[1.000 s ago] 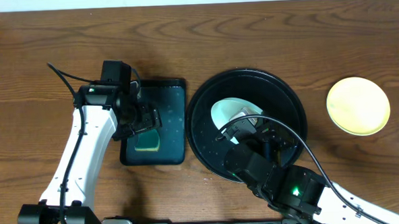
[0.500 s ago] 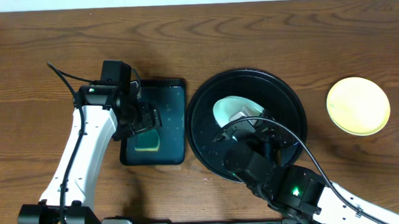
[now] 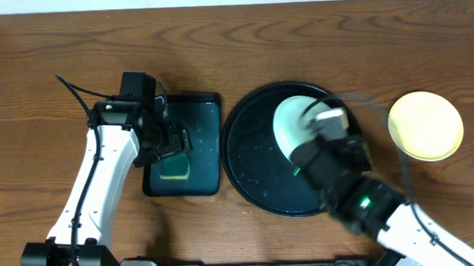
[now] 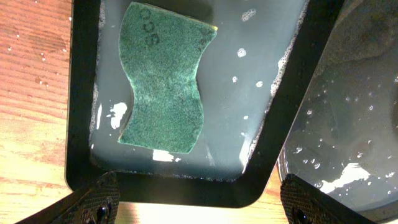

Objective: Clean dirty plates on tray and stack at the side
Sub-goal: 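Carry the white plate right and stack it on the yellow plate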

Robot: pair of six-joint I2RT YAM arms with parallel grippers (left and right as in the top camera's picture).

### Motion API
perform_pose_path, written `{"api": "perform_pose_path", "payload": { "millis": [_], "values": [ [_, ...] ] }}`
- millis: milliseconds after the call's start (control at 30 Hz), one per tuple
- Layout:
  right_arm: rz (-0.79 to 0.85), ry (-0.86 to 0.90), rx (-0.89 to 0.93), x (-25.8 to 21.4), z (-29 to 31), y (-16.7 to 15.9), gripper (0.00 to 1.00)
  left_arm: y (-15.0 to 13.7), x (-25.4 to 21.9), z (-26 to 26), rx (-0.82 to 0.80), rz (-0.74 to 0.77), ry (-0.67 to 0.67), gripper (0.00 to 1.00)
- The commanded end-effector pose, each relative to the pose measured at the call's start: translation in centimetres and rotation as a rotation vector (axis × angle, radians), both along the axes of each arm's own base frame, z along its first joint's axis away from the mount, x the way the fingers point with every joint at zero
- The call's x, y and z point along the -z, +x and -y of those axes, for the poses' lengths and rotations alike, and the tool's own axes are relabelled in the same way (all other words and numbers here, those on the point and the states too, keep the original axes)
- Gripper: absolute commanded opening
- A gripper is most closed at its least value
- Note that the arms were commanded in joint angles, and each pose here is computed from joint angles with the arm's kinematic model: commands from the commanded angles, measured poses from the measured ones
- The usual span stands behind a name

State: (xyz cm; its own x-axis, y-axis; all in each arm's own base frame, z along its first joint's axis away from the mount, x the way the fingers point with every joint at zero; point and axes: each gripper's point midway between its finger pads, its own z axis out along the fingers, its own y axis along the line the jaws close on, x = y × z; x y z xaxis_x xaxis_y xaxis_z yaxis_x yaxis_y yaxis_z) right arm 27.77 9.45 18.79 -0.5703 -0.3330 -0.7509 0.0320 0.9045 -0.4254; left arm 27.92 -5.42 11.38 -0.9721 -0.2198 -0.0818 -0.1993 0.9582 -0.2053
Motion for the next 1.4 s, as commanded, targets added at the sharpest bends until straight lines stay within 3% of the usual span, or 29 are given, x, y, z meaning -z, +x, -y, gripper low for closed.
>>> {"api": "perform_pose_path", "payload": {
  "millis": [0, 133, 267, 433, 633, 800, 833, 900, 1000, 1167, 1200, 1367],
  "values": [
    [-0.195, 0.431, 0.07, 3.0, 0.1, 0.4, 0.01, 0.2, -0.3, -0.1, -0.003, 0.008, -0.001, 0.83],
    [-0.303, 0.636, 0.142, 4.4, 3.8, 1.2, 0.01, 0.2, -0.3, -0.1, -0.003, 0.007, -0.001, 0.84],
    [-0.287, 0.809, 0.274, 4.5, 9.1, 1.8, 0.01, 0.2, -0.3, -0.1, -0.003, 0.007, -0.001, 0.84],
    [-0.159, 0.87, 0.594, 5.8, 19.4, 1.7, 0.01, 0.2, -0.3, -0.1, -0.003, 0.008, -0.001, 0.84],
    [-0.034, 1.037, 0.972, 9.0, 27.5, 0.2, 0.01, 0.2, -0.3, -0.1, -0.003, 0.008, -0.001, 0.84],
    [-0.028, 1.06, 1.083, 11.4, 30.0, -0.6, 0.01, 0.2, -0.3, -0.1, -0.003, 0.008, -0.001, 0.84],
    [-0.044, 1.05, 1.074, 11.8, 30.0, -0.6, 0.07, 0.2, -0.3, -0.1, -0.003, 0.008, -0.001, 0.84],
    [-0.083, 1.053, 0.94, 11.8, 28.9, 0.9, 0.42, 0.2, -0.3, -0.1, -0.003, 0.008, -0.001, 0.84],
    [-0.061, 1.128, 0.737, 9.8, 26.5, 3.9, 0.64, 0.2, -0.3, -0.1, -0.003, 0.008, -0.001, 0.84],
    [-0.009, 1.128, 0.439, 3.9, 21.8, 6.2, 0.67, 0.2, -0.3, -0.1, -0.003, 0.008, -0.001, 0.84],
    [0.005, 1.136, 0.238, 0.2, 17.4, 6.6, 0.67, 0.2, -0.3, -0.1, -0.003, 0.007, -0.001, 0.84],
    [-0.01, 0.998, -0.092, -4.5, 9.3, 4.4, 0.67, 0.2, -0.3, -0.1, -0.003, 0.007, -0.001, 0.84]
  ]
}}
